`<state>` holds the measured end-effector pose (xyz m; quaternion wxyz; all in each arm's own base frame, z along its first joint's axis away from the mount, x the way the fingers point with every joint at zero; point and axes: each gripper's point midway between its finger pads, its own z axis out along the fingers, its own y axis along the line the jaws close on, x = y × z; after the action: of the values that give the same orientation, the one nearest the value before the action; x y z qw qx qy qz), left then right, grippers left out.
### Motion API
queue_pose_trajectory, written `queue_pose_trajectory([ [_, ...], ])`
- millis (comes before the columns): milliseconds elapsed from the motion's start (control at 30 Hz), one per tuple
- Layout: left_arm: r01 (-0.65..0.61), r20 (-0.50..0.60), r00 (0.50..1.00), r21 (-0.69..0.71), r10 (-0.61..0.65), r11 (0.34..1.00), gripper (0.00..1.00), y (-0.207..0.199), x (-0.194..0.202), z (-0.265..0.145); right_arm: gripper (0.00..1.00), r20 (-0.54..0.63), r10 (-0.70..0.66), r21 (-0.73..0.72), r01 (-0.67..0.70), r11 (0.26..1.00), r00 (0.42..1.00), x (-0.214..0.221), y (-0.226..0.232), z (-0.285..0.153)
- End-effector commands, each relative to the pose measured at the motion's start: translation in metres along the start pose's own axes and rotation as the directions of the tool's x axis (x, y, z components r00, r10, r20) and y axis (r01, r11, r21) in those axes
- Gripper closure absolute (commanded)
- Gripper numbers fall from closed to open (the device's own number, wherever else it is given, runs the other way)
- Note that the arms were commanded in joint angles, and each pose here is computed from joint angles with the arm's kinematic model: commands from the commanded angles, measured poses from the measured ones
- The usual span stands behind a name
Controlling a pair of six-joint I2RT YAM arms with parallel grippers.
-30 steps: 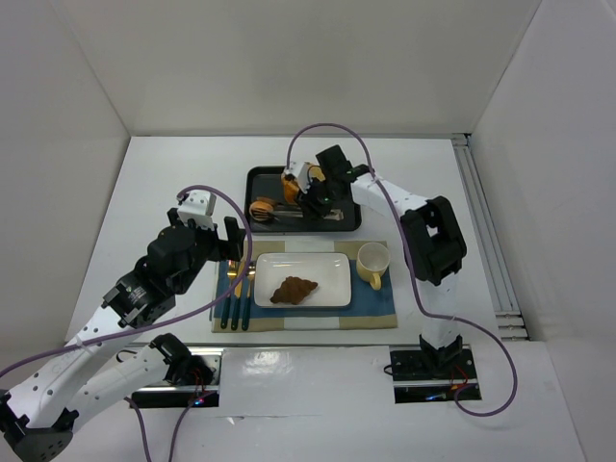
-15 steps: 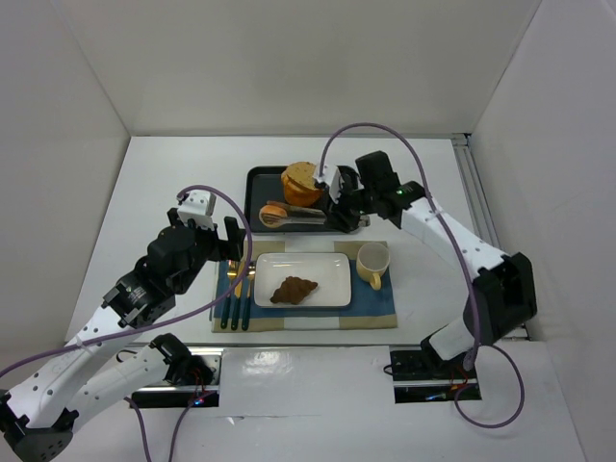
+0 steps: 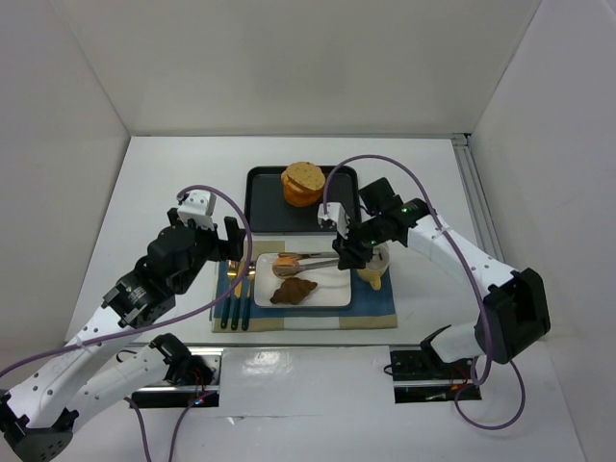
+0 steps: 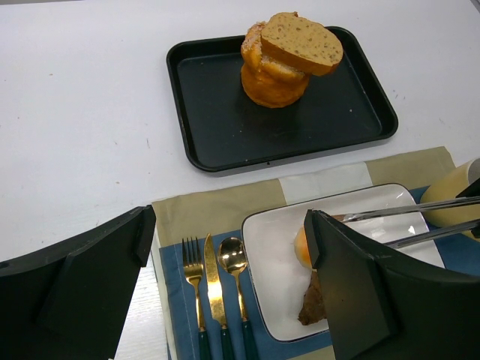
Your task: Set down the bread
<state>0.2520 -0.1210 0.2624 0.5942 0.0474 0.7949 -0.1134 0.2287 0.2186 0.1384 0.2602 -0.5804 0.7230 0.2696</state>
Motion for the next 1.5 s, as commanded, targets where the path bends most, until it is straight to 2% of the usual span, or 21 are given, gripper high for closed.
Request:
queue_pose_trajectory([
  [0, 0.015, 0.036, 0.999, 0.013, -0.015, 1.000, 0.00, -0.003, -0.009, 0.000, 0.71, -0.010, -0.012, -0.044, 0.011, 0.999, 1.000, -0.003, 0.010, -0.001],
  [67, 0.015, 0.036, 0.999, 0.013, -0.015, 1.000, 0.00, -0.003, -0.009, 0.000, 0.50, -0.034, -0.005, -0.059, 0.003, 0.998, 0.999, 0.000, 0.011, 0.004],
  [167, 0.015, 0.036, 0.999, 0.013, -0.015, 1.000, 0.00, -0.003, -0.009, 0.000, 0.37, -0.028, -0.010, -0.054, 0.008, 0.998, 1.000, -0.002, 0.011, 0.002],
  [733, 0.015, 0.036, 0.999, 0.013, -0.015, 1.000, 0.00, -0.003, -0.009, 0.000, 0.36, 0.178, -0.176, 0.169, 0.146, 0.975, 0.968, -0.068, -0.008, -0.041],
  [833, 0.015, 0.036, 0.999, 0.013, -0.015, 1.000, 0.00, -0.003, -0.009, 0.000, 0.36, 0.231, -0.194, 0.300, 0.120, 0.946, 0.953, -0.080, -0.027, -0.057],
  [867, 0.015, 0.036, 0.999, 0.013, -0.015, 1.000, 0.00, -0.003, -0.009, 0.000, 0.36, 0.250, -0.219, 0.408, 0.102, 0.907, 0.943, -0.088, -0.050, -0.071],
  [933, 0.015, 0.036, 0.999, 0.013, -0.015, 1.000, 0.00, -0.003, -0.009, 0.000, 0.36, 0.243, -0.214, 0.488, 0.072, 0.870, 0.946, -0.085, -0.070, -0.079],
  [967, 0.014, 0.034, 0.999, 0.022, -0.015, 1.000, 0.00, -0.005, -0.009, 0.000, 0.36, 0.235, -0.225, 0.568, 0.055, 0.821, 0.946, -0.088, -0.091, -0.087],
  [1167, 0.014, 0.034, 0.999, 0.022, -0.015, 1.000, 0.00, -0.005, -0.009, 0.000, 0.36, 0.157, -0.228, 0.718, 0.047, 0.694, 0.961, -0.079, -0.145, -0.084],
  [1233, 0.014, 0.034, 0.999, 0.022, -0.015, 1.000, 0.00, -0.005, -0.009, 0.000, 0.36, 0.120, -0.217, 0.732, 0.061, 0.679, 0.969, -0.071, -0.163, -0.074],
  [1467, 0.014, 0.034, 0.999, 0.022, -0.015, 1.000, 0.00, -0.005, -0.009, 0.000, 0.36, 0.110, -0.184, 0.729, 0.046, 0.683, 0.977, -0.065, -0.194, -0.059],
])
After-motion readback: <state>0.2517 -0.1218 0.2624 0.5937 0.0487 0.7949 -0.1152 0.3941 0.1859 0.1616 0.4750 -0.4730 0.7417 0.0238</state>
